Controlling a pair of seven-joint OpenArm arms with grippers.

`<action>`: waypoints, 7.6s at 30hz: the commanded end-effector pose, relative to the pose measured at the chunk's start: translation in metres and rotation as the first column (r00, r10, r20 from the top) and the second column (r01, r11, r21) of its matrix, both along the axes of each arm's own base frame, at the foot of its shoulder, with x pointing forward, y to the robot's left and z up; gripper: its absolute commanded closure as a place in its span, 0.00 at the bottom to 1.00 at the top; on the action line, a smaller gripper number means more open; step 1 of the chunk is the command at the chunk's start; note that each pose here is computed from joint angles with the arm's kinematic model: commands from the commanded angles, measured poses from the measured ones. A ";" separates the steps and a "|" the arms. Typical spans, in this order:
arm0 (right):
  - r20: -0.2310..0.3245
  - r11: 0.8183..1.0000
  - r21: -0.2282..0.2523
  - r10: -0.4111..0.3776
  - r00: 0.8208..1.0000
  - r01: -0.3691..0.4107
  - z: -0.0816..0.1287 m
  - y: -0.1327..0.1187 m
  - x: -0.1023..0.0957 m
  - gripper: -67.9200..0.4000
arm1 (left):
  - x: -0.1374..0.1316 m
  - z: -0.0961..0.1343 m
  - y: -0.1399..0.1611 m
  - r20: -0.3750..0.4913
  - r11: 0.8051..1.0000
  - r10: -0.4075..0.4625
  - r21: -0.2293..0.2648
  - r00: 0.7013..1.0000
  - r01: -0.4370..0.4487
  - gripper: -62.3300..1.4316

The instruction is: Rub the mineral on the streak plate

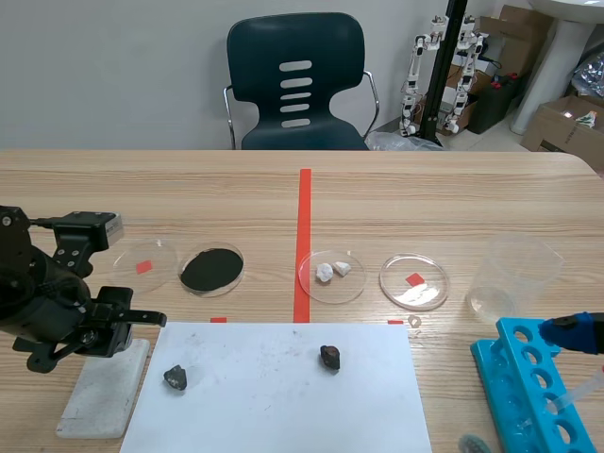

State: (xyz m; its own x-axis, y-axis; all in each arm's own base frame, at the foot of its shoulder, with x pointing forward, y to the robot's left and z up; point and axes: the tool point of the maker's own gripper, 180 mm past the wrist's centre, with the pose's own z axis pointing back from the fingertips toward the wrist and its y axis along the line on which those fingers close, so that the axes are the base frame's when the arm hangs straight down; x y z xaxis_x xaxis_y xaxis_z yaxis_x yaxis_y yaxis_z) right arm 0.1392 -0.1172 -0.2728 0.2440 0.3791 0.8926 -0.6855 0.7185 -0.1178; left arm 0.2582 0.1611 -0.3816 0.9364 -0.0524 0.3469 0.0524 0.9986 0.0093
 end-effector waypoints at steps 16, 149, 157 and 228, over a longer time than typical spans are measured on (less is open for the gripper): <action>0.021 1.000 0.029 0.007 1.000 -0.007 0.008 0.005 0.002 0.00 | 0.012 -0.015 0.025 -0.077 0.997 0.056 0.051 0.995 -0.052 0.80; 0.021 1.000 0.029 0.006 1.000 -0.007 0.008 0.005 0.002 0.00 | 0.003 -0.022 0.055 -0.088 0.961 0.074 0.271 0.993 -0.048 0.80; 0.021 1.000 0.029 0.006 1.000 -0.007 0.008 0.005 0.002 0.00 | 0.009 -0.009 0.083 -0.031 0.901 0.103 0.426 0.994 -0.080 0.80; 0.021 1.000 0.029 0.007 1.000 -0.007 0.008 0.005 0.002 0.00 | -0.057 0.120 -0.103 0.777 0.913 -0.256 -0.001 0.575 0.407 0.80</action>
State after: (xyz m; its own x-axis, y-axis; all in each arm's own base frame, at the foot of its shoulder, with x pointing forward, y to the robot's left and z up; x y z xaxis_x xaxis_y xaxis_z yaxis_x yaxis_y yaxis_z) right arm 0.1392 -0.1172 -0.2728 0.2440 0.3791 0.8926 -0.6855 0.7185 -0.1178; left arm 0.1974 0.0589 -0.2684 0.2960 -0.1919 0.9357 0.4337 0.8998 0.0474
